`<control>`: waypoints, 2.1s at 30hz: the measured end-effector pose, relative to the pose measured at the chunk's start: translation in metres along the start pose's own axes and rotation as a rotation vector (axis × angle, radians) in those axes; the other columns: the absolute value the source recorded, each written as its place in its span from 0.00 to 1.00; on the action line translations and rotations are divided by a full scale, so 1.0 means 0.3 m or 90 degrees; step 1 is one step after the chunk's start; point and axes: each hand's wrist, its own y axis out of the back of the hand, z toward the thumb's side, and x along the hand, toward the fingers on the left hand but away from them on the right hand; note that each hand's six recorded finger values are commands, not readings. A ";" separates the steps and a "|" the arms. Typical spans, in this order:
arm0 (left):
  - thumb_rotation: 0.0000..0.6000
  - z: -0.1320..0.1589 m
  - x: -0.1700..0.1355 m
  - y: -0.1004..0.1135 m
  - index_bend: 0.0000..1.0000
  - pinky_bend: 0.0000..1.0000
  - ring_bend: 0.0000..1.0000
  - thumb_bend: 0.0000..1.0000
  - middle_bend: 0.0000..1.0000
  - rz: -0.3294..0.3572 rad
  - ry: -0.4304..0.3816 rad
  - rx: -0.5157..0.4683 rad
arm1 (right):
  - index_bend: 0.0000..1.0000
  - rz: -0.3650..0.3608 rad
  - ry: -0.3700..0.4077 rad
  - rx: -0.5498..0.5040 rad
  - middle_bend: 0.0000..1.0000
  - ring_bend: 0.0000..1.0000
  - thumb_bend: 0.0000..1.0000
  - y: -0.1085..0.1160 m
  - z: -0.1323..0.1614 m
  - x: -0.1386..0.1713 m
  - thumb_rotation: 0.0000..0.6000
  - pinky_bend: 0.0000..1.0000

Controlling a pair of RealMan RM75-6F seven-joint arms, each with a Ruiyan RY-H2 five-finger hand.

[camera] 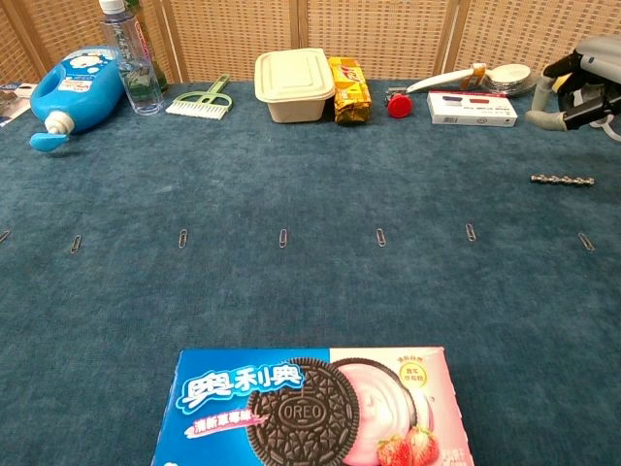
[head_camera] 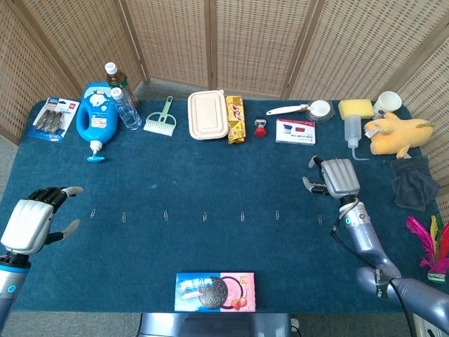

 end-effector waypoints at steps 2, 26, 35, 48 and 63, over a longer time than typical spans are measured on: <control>1.00 -0.001 0.000 -0.001 0.27 0.36 0.33 0.42 0.37 0.000 0.000 0.000 | 0.55 0.004 0.001 0.001 0.72 0.72 0.40 -0.003 0.001 -0.002 0.52 0.51; 1.00 -0.016 -0.004 -0.010 0.27 0.36 0.33 0.42 0.37 -0.002 0.006 -0.001 | 0.27 0.034 -0.037 0.050 0.73 0.71 0.37 -0.047 -0.022 -0.021 0.58 0.47; 1.00 -0.015 -0.002 -0.011 0.27 0.36 0.33 0.42 0.37 0.001 0.004 -0.001 | 0.33 0.045 -0.045 0.086 0.73 0.71 0.38 -0.062 -0.031 -0.021 0.68 0.47; 1.00 -0.016 0.000 -0.012 0.27 0.36 0.33 0.42 0.37 0.004 0.004 -0.003 | 0.37 0.057 -0.043 0.118 0.74 0.72 0.42 -0.077 -0.019 -0.026 0.79 0.47; 1.00 -0.020 -0.002 -0.008 0.27 0.36 0.33 0.42 0.37 0.007 0.005 -0.003 | 0.46 0.074 -0.048 0.138 0.76 0.72 0.42 -0.112 -0.011 -0.031 0.81 0.47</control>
